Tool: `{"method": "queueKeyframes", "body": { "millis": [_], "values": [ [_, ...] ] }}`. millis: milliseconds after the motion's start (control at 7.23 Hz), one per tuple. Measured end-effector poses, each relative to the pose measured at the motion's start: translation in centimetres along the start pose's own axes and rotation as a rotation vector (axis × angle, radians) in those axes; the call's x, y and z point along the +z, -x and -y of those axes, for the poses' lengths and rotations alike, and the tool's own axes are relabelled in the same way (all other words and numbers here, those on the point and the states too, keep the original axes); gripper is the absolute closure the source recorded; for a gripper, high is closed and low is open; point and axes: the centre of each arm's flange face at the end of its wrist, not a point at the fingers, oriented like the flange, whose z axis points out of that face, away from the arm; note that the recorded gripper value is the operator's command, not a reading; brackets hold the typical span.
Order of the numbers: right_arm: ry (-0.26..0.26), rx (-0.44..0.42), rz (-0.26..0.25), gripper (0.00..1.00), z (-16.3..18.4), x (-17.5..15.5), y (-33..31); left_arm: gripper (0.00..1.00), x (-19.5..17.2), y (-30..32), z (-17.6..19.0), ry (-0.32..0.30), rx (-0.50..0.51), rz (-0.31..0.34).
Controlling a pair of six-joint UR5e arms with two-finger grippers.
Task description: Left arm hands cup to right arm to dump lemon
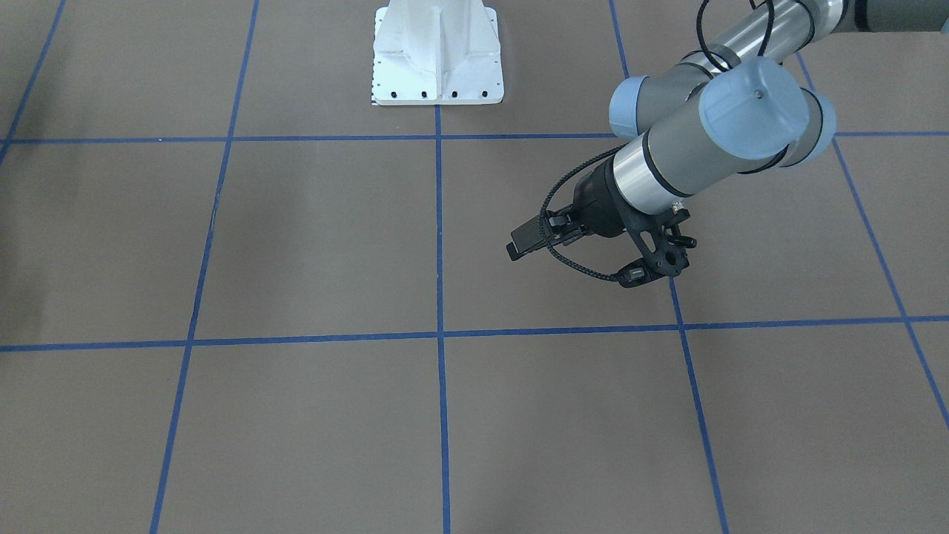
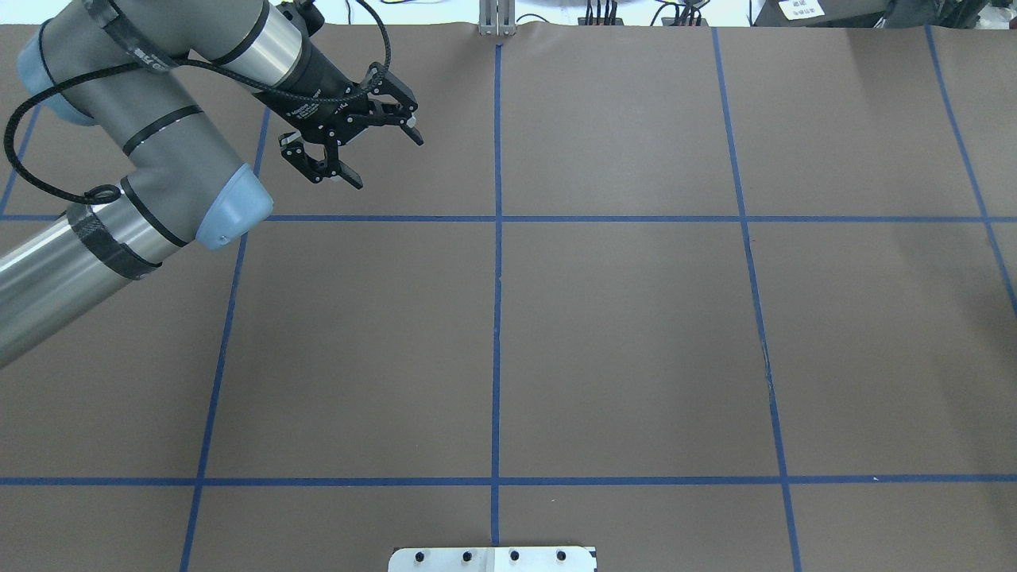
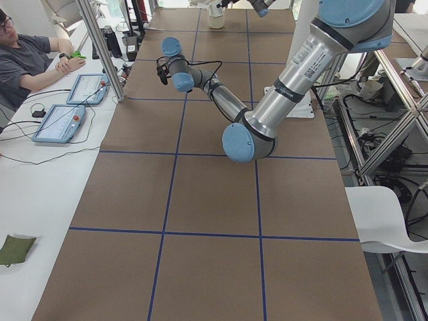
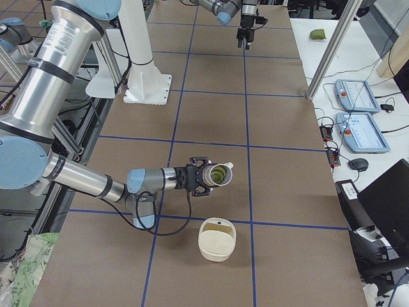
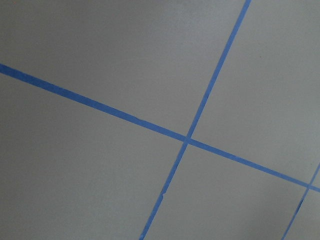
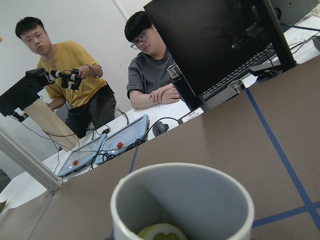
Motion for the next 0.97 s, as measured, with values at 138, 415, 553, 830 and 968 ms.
{"method": "queueKeyframes", "body": {
  "millis": [138, 415, 553, 830, 968],
  "values": [
    [0.003, 0.063, -0.007, 1.00, 1.3, 0.3, -1.2, 0.00, 0.0, -0.1, 0.0, -0.003, 0.001, -0.001],
    [-0.002, 0.230, -0.019, 1.00, 2.8, 0.8, -2.8, 0.00, -0.1, -0.4, -0.1, -0.009, 0.005, -0.004],
    [-0.005, 0.311, -0.017, 1.00, 3.2, 0.7, -3.0, 0.00, -0.1, -0.5, -0.1, -0.010, 0.006, -0.005],
    [-0.021, 0.476, 0.018, 1.00, 4.2, -0.5, -3.1, 0.00, -0.1, -0.6, -0.1, -0.012, 0.008, -0.006],
    [-0.030, 0.572, 0.048, 1.00, 4.5, -1.2, -3.2, 0.00, -0.1, -0.6, -0.1, -0.016, 0.007, -0.006]
  ]
}}
